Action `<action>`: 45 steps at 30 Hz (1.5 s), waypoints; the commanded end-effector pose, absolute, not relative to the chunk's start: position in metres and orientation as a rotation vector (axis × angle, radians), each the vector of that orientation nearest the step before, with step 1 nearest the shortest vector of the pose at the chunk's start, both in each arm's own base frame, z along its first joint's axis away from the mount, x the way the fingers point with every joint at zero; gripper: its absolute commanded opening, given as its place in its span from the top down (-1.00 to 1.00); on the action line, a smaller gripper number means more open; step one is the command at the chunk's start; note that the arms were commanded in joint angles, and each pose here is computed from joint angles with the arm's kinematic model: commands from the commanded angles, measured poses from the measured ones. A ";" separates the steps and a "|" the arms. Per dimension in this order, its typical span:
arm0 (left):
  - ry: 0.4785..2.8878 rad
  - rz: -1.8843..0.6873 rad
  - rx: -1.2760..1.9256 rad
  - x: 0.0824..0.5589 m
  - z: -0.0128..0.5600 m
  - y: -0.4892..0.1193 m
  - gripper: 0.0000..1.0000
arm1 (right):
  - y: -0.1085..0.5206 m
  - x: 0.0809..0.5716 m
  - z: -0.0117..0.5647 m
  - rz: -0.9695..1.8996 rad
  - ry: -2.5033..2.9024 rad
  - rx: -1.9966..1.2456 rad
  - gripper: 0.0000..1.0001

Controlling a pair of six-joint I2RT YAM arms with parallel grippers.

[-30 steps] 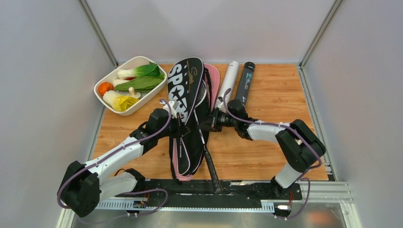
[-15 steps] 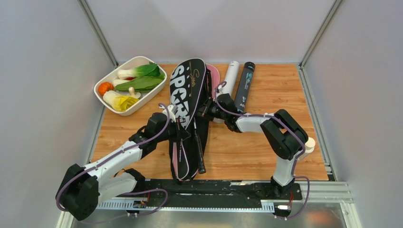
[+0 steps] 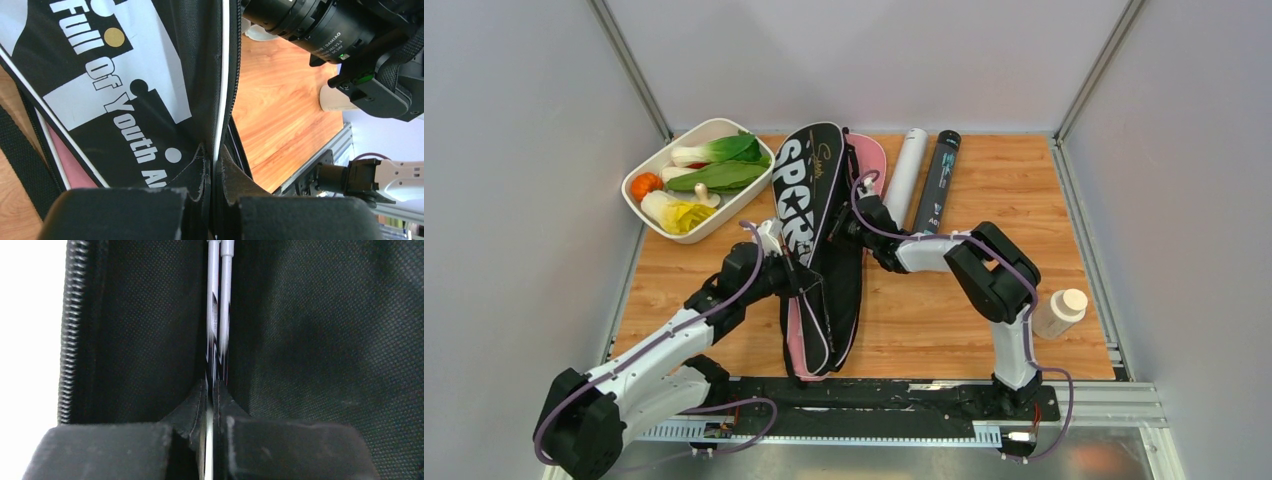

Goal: Pack up the badminton gear
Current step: Place the racket in the racket bag.

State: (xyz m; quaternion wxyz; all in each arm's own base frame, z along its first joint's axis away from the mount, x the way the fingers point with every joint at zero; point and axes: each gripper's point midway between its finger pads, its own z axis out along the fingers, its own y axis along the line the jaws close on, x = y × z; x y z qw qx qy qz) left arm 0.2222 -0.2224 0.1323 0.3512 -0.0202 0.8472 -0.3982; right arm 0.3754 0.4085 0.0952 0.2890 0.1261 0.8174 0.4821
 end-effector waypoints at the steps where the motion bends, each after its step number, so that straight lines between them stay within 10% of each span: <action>1: 2.178 -1.205 -0.015 0.199 0.147 -0.237 1.00 | 0.403 0.423 0.121 1.178 1.998 0.456 1.00; 5: 2.210 -1.179 -0.038 0.200 0.134 -0.236 1.00 | 0.411 0.412 0.116 1.143 2.020 0.439 0.91; 10: 2.249 -1.076 -0.080 0.207 0.119 -0.226 1.00 | 0.419 0.377 0.128 1.098 2.163 0.170 0.04; 17: 2.259 -1.040 -0.122 0.211 0.118 -0.222 1.00 | 0.380 0.318 0.131 1.047 2.301 -0.139 -0.50; 32: 2.254 -1.026 -0.127 0.213 0.124 -0.220 0.96 | 0.340 0.249 0.143 1.218 2.278 -0.023 -1.00; 39: 2.302 -1.101 -0.083 0.201 0.113 -0.230 0.03 | 0.335 0.247 0.124 1.250 2.264 0.084 -1.00; 45: 2.277 -1.133 -0.107 0.197 0.118 -0.228 -0.08 | 0.335 0.243 0.123 1.291 2.238 0.091 -1.00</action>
